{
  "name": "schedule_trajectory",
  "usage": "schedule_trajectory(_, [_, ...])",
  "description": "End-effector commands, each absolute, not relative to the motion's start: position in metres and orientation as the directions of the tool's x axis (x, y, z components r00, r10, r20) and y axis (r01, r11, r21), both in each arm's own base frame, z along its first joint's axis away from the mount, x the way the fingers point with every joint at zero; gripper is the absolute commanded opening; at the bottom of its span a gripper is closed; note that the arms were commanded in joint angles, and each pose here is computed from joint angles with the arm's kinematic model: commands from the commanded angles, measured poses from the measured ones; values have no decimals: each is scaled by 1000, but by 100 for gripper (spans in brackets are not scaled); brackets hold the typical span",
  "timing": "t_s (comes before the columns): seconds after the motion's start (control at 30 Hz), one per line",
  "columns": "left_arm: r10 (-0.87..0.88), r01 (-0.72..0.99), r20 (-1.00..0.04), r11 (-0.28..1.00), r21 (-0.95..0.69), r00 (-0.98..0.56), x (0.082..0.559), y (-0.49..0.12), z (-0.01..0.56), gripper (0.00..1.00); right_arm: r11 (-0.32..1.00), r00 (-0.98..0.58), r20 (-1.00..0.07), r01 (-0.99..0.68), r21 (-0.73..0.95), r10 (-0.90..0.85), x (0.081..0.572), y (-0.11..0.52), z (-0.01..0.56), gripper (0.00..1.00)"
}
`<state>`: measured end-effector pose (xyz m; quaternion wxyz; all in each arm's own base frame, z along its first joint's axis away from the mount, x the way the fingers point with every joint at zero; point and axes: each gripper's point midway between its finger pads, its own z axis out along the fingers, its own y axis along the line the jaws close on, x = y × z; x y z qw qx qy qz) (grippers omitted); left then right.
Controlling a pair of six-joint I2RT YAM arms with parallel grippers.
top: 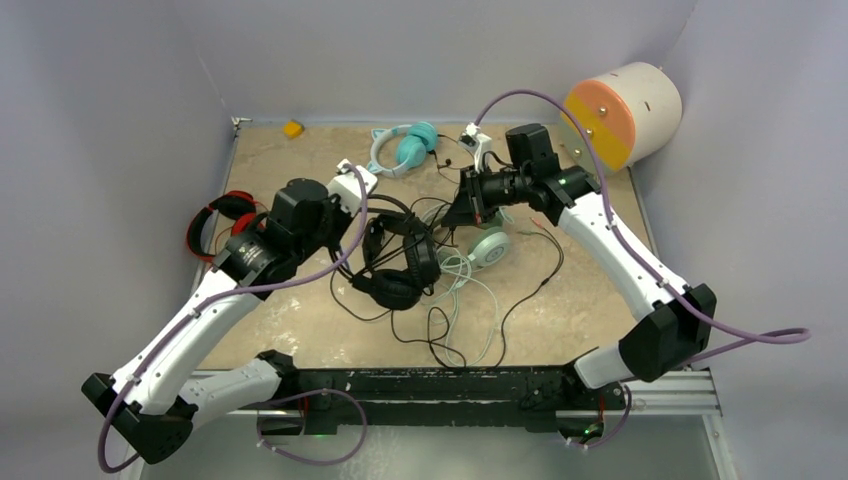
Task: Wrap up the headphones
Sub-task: Wrap the headphones cable around the headphones.
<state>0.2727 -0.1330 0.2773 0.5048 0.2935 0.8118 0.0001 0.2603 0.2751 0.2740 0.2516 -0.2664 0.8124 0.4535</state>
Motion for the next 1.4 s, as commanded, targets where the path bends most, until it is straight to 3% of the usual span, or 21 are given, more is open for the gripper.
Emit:
schedule_trajectory(0.0, [545,585,-827,718,377,-136,271,-154,301,0,473,-776,-604,-607,639,-180,266,275,278,0])
schedule_trajectory(0.23, [648,590,-741,672,447,-177,278,-149,278,0,430,-797,-575,-591,682,-184,266,284,282,0])
schedule_trajectory(0.47, [652,440,-723,732,521,-228,301,-130,284,0,243,-785,-585,-620,746,-206,235,290,299,0])
schedule_trajectory(0.6, [618,357,-748,773,524,-241,310,-125,295,0,145,-787,-579,-612,778,-215,211,294,307,16])
schedule_trajectory(0.83, [538,308,-818,828,467,-205,314,-129,314,0,76,-793,-569,-595,800,-218,183,315,317,33])
schedule_trajectory(1.2, [336,193,-924,933,302,-179,308,-121,339,0,124,-784,-595,-618,776,-178,177,340,310,50])
schedule_trajectory(1.37, [306,212,-939,939,270,-159,301,-122,340,0,263,-713,-688,-695,670,-132,192,326,310,51])
